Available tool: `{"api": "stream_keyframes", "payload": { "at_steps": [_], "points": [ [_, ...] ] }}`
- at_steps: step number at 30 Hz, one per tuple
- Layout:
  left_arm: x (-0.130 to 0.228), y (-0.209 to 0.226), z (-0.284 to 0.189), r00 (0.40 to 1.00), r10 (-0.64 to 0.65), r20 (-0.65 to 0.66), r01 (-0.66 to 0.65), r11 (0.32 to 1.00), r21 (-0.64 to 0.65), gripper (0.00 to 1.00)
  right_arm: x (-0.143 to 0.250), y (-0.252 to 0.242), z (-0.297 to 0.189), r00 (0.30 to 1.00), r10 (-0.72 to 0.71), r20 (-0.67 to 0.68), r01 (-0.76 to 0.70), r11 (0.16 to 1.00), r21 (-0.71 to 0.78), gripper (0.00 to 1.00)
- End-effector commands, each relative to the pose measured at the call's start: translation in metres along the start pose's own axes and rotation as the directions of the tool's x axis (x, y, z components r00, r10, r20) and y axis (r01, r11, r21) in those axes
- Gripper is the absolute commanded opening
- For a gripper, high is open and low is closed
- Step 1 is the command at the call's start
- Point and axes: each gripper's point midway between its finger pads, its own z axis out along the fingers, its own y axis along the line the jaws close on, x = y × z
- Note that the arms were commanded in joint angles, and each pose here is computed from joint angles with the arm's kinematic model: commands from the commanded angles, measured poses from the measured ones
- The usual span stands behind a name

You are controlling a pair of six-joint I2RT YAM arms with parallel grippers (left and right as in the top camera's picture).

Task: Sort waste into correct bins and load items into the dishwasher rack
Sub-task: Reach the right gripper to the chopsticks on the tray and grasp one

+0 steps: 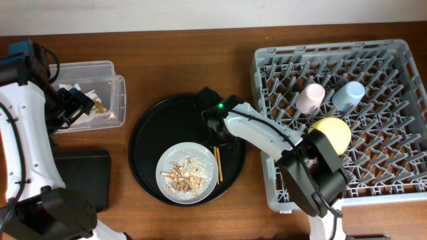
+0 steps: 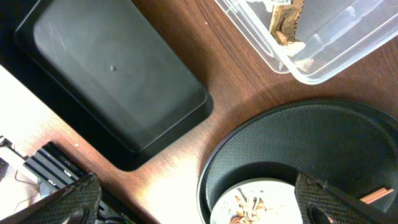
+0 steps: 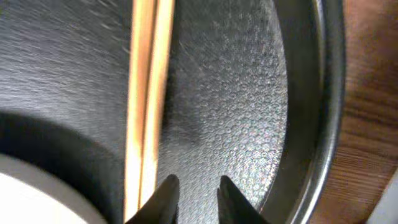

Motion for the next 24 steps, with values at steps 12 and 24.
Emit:
{"api": "stream_keyframes", "payload": {
  "at_steps": [12, 24],
  "points": [
    [-0.002, 0.001, -0.006, 1.0, -0.012, 0.017, 0.011, 1.0, 0.009, 0.99, 0.007, 0.016, 0.008, 1.0, 0.005, -0.016, -0.006, 0.996, -0.09, 0.27],
    [-0.002, 0.001, -0.006, 1.0, -0.012, 0.017, 0.011, 1.0, 0.009, 0.99, 0.008, 0.019, 0.012, 1.0, 0.005, -0.022, -0.007, 0.994, -0.105, 0.29]
  ]
}}
